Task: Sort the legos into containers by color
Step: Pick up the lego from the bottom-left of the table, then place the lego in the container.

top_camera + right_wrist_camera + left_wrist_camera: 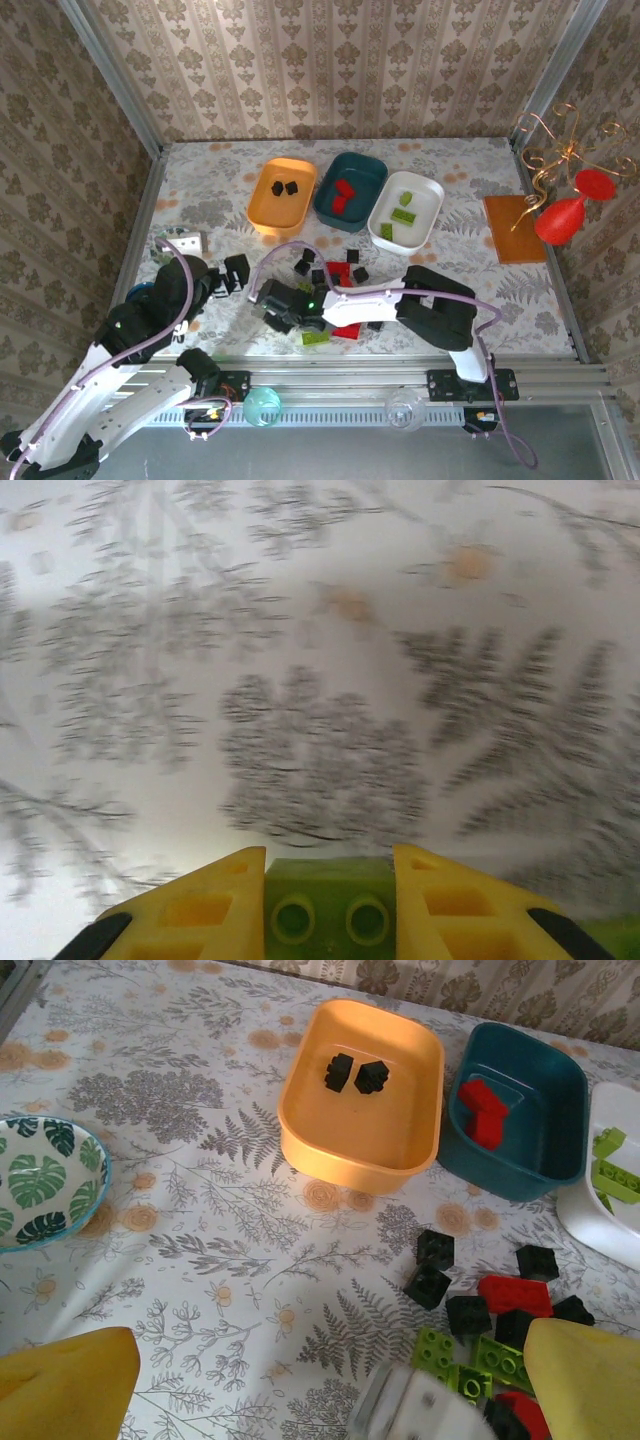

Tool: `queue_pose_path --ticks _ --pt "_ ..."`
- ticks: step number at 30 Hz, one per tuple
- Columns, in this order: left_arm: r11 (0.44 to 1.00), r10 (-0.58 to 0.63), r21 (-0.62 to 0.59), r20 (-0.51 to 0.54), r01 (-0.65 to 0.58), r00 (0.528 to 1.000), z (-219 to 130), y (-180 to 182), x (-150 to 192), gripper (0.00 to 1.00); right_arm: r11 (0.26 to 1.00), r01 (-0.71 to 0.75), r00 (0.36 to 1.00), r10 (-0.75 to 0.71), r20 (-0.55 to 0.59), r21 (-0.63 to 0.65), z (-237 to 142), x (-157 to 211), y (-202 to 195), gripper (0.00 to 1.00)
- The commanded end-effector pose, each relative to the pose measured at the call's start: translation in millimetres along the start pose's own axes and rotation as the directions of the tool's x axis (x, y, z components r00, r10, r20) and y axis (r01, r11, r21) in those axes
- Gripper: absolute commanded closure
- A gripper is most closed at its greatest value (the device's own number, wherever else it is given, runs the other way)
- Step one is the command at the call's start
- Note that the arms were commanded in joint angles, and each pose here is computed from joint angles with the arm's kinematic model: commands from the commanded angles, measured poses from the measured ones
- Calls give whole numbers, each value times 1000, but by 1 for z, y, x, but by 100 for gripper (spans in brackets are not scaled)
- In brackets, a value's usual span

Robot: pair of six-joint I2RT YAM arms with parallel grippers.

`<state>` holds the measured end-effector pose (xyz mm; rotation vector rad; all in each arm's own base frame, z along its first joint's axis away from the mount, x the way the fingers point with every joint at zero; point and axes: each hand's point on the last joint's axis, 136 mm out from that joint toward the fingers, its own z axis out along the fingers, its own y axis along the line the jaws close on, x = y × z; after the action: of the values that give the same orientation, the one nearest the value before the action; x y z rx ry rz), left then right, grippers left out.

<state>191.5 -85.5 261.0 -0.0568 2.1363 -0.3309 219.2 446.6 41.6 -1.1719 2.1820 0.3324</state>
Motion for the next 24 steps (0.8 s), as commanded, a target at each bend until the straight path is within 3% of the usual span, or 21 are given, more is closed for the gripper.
queue_pose_path --ticks 1,14,19,24 --pt "1000 17 22 1 -17 1000 4 -6 -1 0 995 -92 990 87 112 37 -24 -28 -23 71" --pt "998 41 57 -56 -38 998 32 -19 21 0 915 -392 890 351 290 98 -95 -29 -136 71" --pt "995 50 90 -103 -40 993 50 -28 40 0 797 -573 797 487 357 191 -125 3 -216 71" --pt "990 78 130 -180 -54 981 73 -40 64 0 606 -747 660 626 415 274 -149 43 -297 71"
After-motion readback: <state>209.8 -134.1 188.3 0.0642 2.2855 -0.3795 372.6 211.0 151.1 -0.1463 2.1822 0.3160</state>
